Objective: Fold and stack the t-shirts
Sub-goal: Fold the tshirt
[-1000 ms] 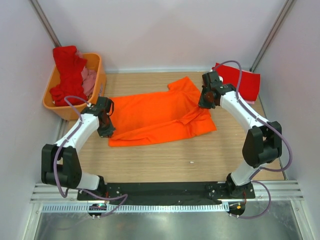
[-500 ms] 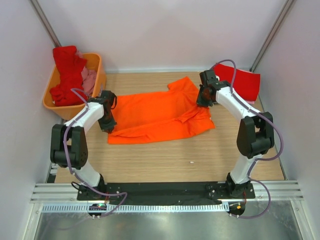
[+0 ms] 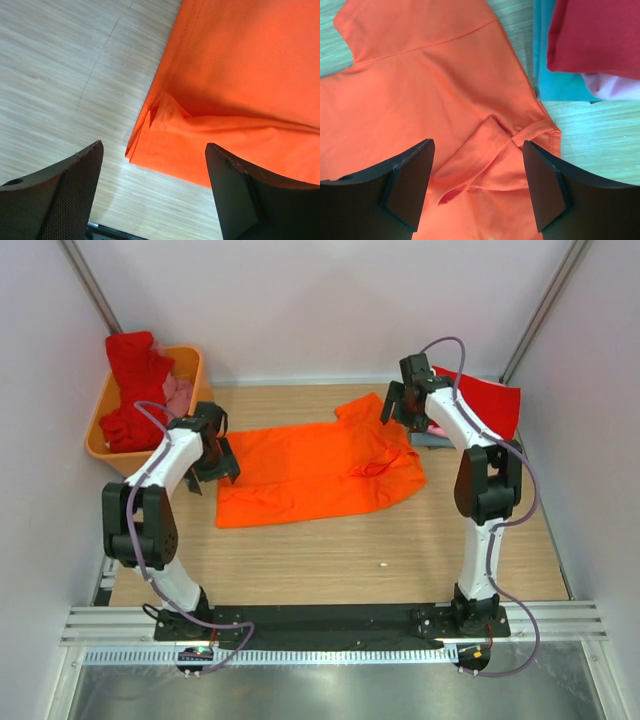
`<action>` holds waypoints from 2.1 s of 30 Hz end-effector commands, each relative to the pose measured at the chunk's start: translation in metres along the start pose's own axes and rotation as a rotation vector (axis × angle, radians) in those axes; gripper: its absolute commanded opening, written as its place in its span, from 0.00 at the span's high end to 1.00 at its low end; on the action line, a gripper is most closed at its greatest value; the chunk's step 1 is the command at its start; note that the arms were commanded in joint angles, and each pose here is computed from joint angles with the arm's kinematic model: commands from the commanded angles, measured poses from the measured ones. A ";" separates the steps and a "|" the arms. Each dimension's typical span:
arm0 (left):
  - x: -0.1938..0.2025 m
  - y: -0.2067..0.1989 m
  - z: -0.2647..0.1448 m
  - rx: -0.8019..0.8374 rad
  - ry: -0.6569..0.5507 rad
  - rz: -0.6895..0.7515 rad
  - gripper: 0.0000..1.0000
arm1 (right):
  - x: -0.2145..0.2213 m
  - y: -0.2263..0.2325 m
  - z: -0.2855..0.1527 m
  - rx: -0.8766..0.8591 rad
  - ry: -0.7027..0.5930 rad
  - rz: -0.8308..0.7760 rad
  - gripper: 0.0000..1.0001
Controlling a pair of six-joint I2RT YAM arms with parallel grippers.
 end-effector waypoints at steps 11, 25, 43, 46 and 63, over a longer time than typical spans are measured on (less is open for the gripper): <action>0.053 -0.002 -0.045 0.357 -0.122 -0.064 0.17 | 0.066 -0.039 -0.097 -0.073 -0.119 0.054 0.16; 0.082 -0.012 -0.012 0.393 -0.081 -0.061 0.18 | 0.100 -0.075 -0.050 -0.207 -0.087 0.094 0.00; 0.083 -0.007 0.000 0.341 -0.113 -0.049 0.19 | 0.111 -0.079 -0.014 -0.415 -0.123 0.153 0.00; 0.087 -0.006 0.001 0.337 -0.113 -0.042 0.20 | 0.109 -0.083 -0.020 -0.405 -0.204 0.147 0.00; 0.097 -0.004 0.008 0.336 -0.119 -0.041 0.20 | 0.102 -0.080 -0.020 -0.451 -0.267 0.208 0.00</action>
Point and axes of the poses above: each gripper's point midway between its finger pads, its own z axis out along the fingers, its own y axis along the line the jaws close on, x = y × z, the point moved 8 cm from there along -z, back along the fingers, and after that the axes turned 3 degrees about -z, right-handed, at the moved point
